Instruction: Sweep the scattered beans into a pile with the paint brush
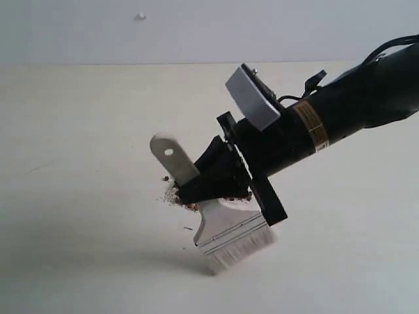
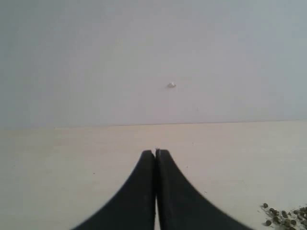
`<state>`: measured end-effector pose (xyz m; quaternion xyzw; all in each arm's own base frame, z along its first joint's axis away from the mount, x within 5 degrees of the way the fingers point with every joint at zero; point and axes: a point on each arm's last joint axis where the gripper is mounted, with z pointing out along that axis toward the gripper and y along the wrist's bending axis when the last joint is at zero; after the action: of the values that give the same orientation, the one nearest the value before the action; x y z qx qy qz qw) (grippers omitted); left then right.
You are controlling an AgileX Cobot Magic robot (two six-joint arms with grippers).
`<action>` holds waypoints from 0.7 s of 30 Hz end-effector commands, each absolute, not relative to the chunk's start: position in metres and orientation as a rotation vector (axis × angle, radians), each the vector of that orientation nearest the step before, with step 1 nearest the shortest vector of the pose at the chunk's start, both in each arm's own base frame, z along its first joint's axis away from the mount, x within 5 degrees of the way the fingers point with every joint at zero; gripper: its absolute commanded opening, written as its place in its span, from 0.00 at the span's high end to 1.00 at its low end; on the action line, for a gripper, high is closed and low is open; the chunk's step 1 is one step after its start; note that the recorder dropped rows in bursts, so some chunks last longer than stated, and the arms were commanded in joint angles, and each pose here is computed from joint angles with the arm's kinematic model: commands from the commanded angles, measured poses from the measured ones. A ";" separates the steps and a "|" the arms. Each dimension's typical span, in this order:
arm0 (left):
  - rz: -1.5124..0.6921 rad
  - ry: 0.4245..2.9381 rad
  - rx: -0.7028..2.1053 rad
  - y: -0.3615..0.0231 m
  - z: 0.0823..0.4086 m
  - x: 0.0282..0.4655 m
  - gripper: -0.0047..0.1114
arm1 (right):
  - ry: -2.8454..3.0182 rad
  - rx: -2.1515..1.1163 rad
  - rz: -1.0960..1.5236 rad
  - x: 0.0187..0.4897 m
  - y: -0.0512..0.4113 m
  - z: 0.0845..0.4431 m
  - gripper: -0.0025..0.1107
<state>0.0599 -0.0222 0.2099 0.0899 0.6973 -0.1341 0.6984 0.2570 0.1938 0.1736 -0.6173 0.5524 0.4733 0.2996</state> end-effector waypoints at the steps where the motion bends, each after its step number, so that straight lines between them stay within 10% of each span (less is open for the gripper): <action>1: -0.305 1.549 0.213 -0.023 0.209 0.059 0.96 | 1.429 -1.655 1.259 0.258 0.195 0.154 0.98; 21: -0.305 1.549 0.213 -0.023 0.209 0.059 0.96 | 1.390 -1.526 1.193 0.323 0.211 0.146 0.98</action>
<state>0.0598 -0.0225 0.2099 0.0911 0.6970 -0.1354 0.6983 0.3137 0.2162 0.1419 -0.6120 0.5204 0.4665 0.3702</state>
